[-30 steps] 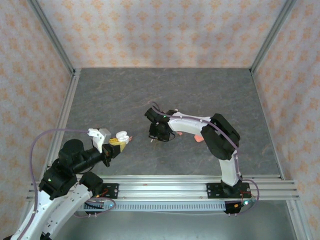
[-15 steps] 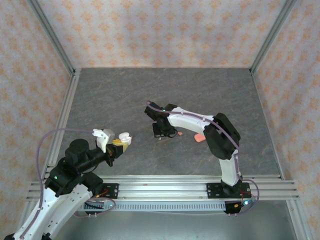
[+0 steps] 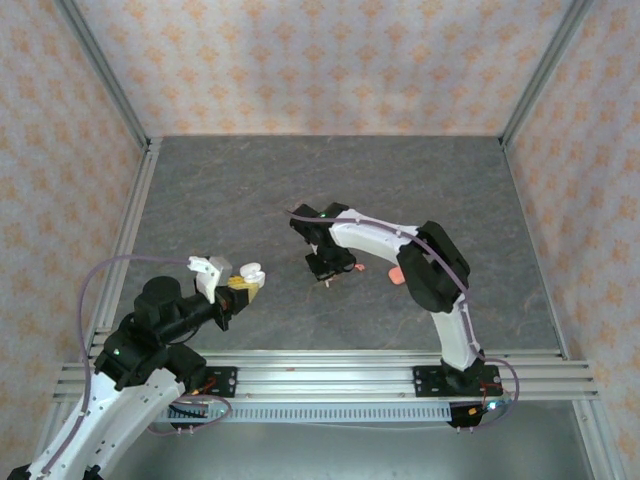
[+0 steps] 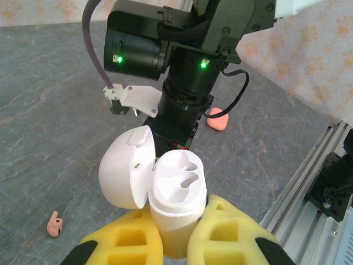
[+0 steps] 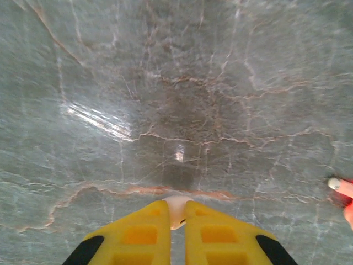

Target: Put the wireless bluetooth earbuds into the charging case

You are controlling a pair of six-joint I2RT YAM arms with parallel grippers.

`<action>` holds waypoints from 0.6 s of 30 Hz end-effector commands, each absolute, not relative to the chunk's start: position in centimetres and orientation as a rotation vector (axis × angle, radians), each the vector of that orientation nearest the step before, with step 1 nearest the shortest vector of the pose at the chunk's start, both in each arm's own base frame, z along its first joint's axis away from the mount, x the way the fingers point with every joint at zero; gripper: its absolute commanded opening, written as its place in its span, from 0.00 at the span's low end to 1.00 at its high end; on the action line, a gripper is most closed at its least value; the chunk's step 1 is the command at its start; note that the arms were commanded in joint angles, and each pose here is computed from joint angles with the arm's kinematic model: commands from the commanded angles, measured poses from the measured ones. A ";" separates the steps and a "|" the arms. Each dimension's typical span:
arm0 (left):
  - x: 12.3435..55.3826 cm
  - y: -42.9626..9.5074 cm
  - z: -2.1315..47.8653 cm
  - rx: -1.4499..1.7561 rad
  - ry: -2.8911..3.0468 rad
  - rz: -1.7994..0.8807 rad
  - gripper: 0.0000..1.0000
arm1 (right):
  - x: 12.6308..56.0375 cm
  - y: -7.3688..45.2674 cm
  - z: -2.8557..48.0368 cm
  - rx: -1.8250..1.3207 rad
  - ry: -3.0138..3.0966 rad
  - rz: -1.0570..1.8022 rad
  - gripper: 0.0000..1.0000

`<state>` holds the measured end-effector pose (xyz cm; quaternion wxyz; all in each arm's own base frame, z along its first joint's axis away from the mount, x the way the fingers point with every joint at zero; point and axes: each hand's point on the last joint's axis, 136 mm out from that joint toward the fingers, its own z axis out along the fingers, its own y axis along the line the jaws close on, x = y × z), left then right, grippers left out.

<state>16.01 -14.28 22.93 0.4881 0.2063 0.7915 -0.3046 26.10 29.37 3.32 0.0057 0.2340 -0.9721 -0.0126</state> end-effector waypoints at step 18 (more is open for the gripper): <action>16.5 -14.1 23.7 0.486 1.895 -0.725 0.00 | 26.3 29.0 4.8 0.260 -3.178 -0.086 0.40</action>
